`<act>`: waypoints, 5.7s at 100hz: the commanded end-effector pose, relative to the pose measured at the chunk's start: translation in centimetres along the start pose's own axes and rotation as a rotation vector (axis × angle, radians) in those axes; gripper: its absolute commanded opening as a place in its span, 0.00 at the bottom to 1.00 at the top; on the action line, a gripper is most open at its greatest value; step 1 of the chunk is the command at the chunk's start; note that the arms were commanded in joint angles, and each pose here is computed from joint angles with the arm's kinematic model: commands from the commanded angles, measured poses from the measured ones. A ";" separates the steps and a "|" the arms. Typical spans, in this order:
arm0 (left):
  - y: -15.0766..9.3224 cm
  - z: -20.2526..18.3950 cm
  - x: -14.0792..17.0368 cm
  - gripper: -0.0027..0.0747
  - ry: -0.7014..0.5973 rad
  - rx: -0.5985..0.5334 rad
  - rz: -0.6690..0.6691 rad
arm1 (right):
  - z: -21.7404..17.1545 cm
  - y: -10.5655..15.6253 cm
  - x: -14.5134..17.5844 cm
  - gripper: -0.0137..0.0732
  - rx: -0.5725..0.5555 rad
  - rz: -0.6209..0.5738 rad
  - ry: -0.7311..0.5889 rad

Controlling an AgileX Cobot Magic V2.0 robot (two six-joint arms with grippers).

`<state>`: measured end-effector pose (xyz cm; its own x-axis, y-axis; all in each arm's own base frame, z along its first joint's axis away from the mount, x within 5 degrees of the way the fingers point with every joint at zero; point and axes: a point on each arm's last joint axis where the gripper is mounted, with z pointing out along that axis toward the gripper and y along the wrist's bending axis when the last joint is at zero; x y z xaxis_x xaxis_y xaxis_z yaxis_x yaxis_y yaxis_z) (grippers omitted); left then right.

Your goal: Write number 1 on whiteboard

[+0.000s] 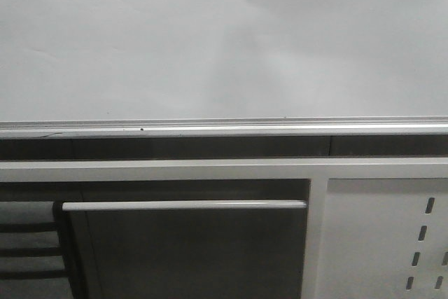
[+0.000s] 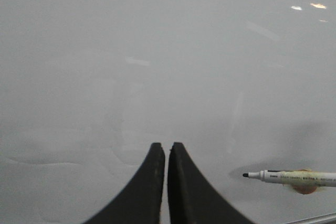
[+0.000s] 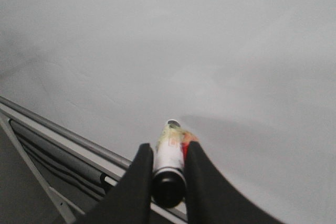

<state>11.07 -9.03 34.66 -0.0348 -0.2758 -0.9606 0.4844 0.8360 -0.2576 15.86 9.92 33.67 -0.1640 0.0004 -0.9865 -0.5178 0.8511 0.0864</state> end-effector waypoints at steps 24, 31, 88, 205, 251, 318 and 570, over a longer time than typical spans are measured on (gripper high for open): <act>0.0 0.0 -1.2 0.01 -0.053 -0.009 0.010 | 1.8 -0.5 -0.7 0.10 0.069 -0.040 -0.056; 0.0 0.0 -1.2 0.01 -0.053 -0.009 0.010 | 2.5 -0.6 -0.2 0.10 0.072 -0.044 -0.028; -1.9 0.3 0.2 0.01 0.062 0.182 0.097 | -1.3 1.9 -1.6 0.10 -0.184 -0.060 0.122; -6.9 4.1 3.9 0.61 0.393 0.484 0.238 | 1.0 4.0 -6.7 0.10 -0.454 -0.098 0.440; -7.1 4.3 5.0 0.60 0.441 0.533 0.331 | 1.5 4.8 -8.5 0.10 -0.551 -0.088 0.487; -7.2 4.8 5.4 0.33 0.445 0.522 0.360 | 2.5 5.1 -8.3 0.10 -0.600 -0.083 0.559; -3.4 10.1 4.5 0.01 -0.065 -0.164 0.164 | -2.1 -0.9 -8.8 0.58 -0.177 0.035 0.292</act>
<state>17.94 -17.97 30.43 -0.0102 -0.1148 -0.9933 0.3509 0.9298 -0.1110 16.06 8.15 41.25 -0.4538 -0.2083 -0.8664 -0.6506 0.7418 0.1624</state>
